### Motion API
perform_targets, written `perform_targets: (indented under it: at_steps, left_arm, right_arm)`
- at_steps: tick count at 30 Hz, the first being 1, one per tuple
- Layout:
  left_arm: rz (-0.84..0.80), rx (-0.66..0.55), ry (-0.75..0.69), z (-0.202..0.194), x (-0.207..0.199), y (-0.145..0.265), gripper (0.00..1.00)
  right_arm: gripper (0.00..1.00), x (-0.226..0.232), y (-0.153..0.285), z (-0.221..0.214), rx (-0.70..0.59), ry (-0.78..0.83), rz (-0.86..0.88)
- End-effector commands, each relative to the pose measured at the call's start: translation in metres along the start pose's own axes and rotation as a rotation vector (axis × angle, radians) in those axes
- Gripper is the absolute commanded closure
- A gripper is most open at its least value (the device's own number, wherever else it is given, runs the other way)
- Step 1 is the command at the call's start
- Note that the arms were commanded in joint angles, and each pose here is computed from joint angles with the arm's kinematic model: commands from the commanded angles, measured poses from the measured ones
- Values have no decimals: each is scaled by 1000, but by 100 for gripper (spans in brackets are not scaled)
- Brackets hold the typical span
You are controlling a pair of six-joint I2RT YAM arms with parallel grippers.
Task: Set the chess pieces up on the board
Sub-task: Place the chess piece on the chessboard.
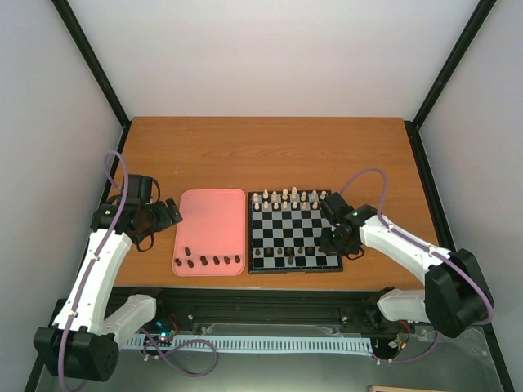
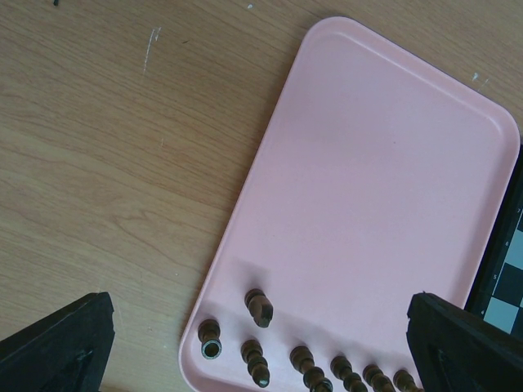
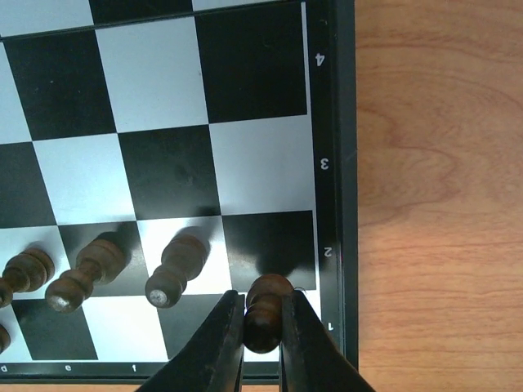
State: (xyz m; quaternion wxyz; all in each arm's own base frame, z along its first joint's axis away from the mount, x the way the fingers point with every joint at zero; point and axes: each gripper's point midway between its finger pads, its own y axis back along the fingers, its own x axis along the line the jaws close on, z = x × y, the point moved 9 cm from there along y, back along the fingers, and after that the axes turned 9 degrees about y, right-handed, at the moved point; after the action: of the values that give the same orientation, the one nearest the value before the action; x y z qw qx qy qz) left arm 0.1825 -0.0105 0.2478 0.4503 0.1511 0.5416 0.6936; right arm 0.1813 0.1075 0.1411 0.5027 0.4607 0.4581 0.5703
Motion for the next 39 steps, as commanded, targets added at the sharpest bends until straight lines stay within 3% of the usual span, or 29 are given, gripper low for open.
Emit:
perform_targets:
  at_steps: [1,22,39]
  left_arm:
    - [-17,-17,17,4,-2,1,0]
    - [-6,-9,26,3,-1,-1,0]
    - [-5,-7,36,-1,2,-2,0]
  right_arm:
    - [90,-1,-4,5,-16,-6,6]
    - [89,-7,-16,8,10,10,-16]
    - [73,-8,-10,10,-11,9,-24]
